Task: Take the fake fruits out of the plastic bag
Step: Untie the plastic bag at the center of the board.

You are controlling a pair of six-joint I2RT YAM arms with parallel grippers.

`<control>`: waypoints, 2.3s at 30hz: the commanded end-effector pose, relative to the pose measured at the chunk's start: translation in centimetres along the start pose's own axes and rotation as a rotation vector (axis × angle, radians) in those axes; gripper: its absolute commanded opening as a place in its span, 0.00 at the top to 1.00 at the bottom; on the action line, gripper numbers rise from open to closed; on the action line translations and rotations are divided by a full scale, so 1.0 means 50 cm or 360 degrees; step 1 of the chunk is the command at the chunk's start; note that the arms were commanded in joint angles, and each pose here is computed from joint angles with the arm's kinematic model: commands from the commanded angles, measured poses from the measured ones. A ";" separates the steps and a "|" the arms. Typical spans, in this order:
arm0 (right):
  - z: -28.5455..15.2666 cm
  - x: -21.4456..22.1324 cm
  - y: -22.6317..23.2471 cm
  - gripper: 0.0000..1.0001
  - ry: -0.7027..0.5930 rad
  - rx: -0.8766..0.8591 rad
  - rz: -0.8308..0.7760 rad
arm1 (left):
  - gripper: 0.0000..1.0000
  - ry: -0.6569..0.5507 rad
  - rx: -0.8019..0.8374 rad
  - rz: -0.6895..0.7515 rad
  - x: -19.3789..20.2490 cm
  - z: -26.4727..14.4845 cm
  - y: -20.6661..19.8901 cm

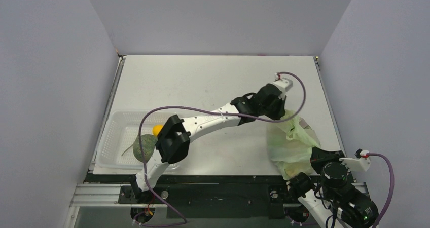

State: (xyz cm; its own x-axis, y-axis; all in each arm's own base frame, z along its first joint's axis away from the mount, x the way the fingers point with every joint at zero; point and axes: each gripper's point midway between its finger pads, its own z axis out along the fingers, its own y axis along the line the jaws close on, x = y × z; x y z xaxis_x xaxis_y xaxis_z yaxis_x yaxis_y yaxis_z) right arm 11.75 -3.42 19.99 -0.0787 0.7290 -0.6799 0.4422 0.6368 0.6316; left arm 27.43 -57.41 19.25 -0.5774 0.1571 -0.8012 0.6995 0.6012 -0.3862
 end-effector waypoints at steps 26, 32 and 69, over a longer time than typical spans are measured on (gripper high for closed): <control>0.045 0.054 0.123 0.32 0.0553 0.0055 -0.1203 | 1.00 -0.0107 0.0764 -0.0692 -0.097 -0.067 -0.074; 0.082 0.068 0.153 0.49 0.0518 0.0062 -0.1184 | 1.00 -0.0102 0.0762 -0.0703 -0.102 -0.063 -0.077; -0.012 -0.061 0.104 1.00 -0.0068 -0.0218 -0.0319 | 0.62 -0.0114 0.0176 -0.0095 -0.140 -0.189 0.045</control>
State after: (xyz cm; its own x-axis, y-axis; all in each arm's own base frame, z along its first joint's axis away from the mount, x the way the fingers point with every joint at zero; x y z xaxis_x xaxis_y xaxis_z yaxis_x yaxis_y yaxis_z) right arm 13.65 -2.21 25.65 -0.0962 0.5955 -0.7975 0.2912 0.7830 0.5496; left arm 30.68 -53.40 20.36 -0.8092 0.0170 -0.5872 0.5308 0.4496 -0.7184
